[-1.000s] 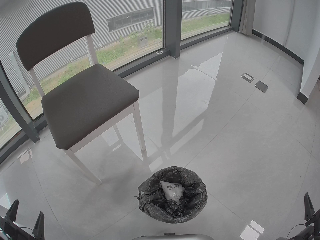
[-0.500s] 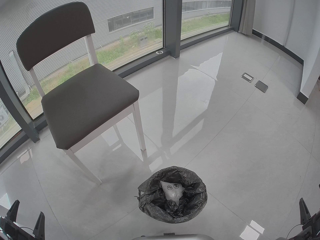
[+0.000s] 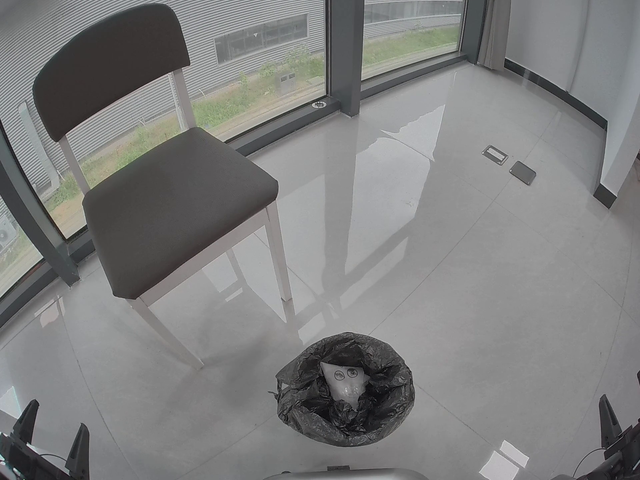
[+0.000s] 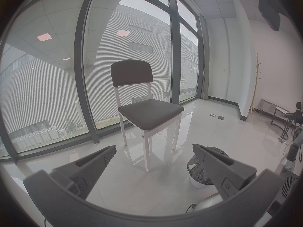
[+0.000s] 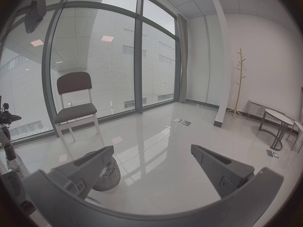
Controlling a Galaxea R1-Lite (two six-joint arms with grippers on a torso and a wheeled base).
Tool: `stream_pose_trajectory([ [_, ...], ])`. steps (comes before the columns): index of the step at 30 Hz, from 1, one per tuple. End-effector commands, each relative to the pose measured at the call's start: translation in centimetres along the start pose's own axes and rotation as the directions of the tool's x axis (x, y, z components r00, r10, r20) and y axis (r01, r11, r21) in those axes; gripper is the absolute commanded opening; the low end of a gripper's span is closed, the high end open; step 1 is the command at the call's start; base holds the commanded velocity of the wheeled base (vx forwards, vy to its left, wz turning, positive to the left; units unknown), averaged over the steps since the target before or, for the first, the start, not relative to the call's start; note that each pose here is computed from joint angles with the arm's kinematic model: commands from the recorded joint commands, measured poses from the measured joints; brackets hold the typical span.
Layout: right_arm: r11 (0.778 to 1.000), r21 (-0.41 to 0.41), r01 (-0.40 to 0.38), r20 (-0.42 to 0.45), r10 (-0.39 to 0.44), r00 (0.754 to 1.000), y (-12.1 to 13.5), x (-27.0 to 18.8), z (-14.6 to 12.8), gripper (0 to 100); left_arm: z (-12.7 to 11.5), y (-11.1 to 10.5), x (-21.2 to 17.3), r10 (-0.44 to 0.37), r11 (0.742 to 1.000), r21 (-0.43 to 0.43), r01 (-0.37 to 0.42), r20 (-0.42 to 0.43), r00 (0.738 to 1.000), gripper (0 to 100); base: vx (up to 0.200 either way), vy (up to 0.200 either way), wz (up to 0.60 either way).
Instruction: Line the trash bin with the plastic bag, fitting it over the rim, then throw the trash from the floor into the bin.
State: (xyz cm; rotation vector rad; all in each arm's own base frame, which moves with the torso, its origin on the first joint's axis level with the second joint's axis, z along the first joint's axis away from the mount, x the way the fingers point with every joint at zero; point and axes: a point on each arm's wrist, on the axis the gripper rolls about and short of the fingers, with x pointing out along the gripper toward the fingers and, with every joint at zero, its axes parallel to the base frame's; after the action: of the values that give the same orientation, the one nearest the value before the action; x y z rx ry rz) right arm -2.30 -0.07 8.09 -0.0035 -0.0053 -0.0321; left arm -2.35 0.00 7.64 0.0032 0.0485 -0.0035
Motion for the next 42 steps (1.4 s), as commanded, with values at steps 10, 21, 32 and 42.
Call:
stream_pose_trajectory([
  [10, 1.000, 0.000, 0.000, -0.005, 0.000, 1.000, 0.00, 0.04, -0.51, 100, -0.03, 0.00, -0.09, 0.000, 1.000, 0.000, 0.000, 0.012, 1.000, 100, 0.000, 0.000, 0.00],
  [21, 1.000, 0.000, 0.000, -0.005, 0.000, 1.000, 0.00, 0.04, -0.51, 100, -0.03, 0.00, -0.09, 0.000, 1.000, 0.000, 0.000, 0.012, 1.000, 100, 0.000, 0.000, 0.00],
  [32, 1.000, 0.000, 0.000, -0.005, 0.000, 1.000, 0.00, 0.04, -0.51, 100, -0.04, 0.00, -0.10, 0.000, 1.000, 0.000, 0.000, 0.013, 1.000, 100, 0.000, 0.000, 0.00],
  [42, 1.000, 0.000, 0.000, -0.005, 0.000, 1.000, 0.00, 0.04, -0.51, 100, -0.04, 0.00, -0.10, 0.000, 1.000, 0.000, 0.000, 0.013, 1.000, 100, 0.000, 0.000, 0.00],
])
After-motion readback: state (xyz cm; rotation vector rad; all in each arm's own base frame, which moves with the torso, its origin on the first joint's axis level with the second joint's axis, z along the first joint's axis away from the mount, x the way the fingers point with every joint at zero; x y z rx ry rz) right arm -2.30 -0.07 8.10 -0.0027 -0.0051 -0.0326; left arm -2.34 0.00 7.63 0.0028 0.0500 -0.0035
